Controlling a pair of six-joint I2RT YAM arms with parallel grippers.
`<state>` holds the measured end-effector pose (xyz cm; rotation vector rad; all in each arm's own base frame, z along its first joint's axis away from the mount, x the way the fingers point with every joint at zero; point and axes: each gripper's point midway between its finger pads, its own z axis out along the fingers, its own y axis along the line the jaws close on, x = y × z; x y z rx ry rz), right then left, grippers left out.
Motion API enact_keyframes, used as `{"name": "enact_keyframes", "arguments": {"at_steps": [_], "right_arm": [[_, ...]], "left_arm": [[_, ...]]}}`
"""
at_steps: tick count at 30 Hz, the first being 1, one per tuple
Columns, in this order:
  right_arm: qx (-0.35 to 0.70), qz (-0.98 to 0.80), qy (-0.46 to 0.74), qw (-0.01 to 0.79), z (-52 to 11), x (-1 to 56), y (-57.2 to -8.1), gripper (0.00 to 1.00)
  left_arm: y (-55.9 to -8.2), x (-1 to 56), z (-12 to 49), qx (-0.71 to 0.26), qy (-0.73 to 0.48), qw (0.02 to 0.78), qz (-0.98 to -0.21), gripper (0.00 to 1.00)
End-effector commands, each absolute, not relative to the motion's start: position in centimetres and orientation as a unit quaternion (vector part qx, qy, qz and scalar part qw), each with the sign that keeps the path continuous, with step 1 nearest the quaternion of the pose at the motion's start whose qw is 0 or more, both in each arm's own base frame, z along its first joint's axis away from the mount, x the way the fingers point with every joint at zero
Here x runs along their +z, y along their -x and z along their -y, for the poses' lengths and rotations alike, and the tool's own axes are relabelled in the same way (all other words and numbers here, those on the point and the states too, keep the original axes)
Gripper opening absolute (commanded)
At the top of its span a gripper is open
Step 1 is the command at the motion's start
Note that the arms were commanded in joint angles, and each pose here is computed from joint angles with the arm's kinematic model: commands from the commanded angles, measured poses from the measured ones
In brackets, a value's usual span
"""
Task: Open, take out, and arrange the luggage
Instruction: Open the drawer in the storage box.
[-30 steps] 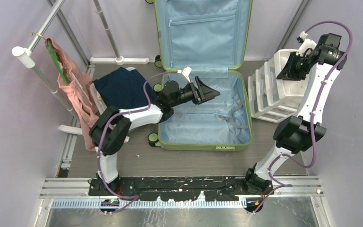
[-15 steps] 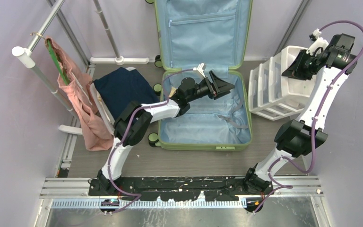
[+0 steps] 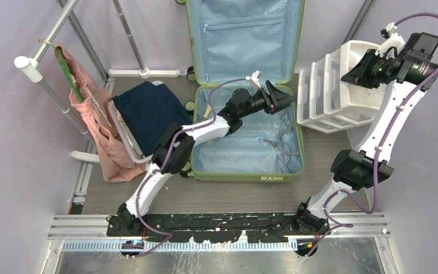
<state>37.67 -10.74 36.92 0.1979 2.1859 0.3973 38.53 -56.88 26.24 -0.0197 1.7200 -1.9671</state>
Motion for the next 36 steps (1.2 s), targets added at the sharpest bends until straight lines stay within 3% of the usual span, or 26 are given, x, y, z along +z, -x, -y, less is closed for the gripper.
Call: {"name": "enact_keyframes", "arguments": {"at_steps": [1, 19, 36], "right_arm": [[0.142, -0.811, 0.015, 0.567, 7.9, 46.2, -35.8, 0.01], [0.159, -0.804, 0.044, 0.572, 6.3, 47.0, -34.7, 0.01], [0.146, -0.814, 0.045, 0.560, 6.8, 46.1, -34.6, 0.01]], "left_arm": [[-39.4, 29.9, 57.4, -0.740, -0.004, 0.287, -0.608, 0.68], [-41.2, 30.1, 59.5, -0.746, -0.001, 0.288, -0.600, 0.65], [-39.6, 32.7, 61.1, -0.773, 0.005, 0.275, -0.572, 0.64]]}}
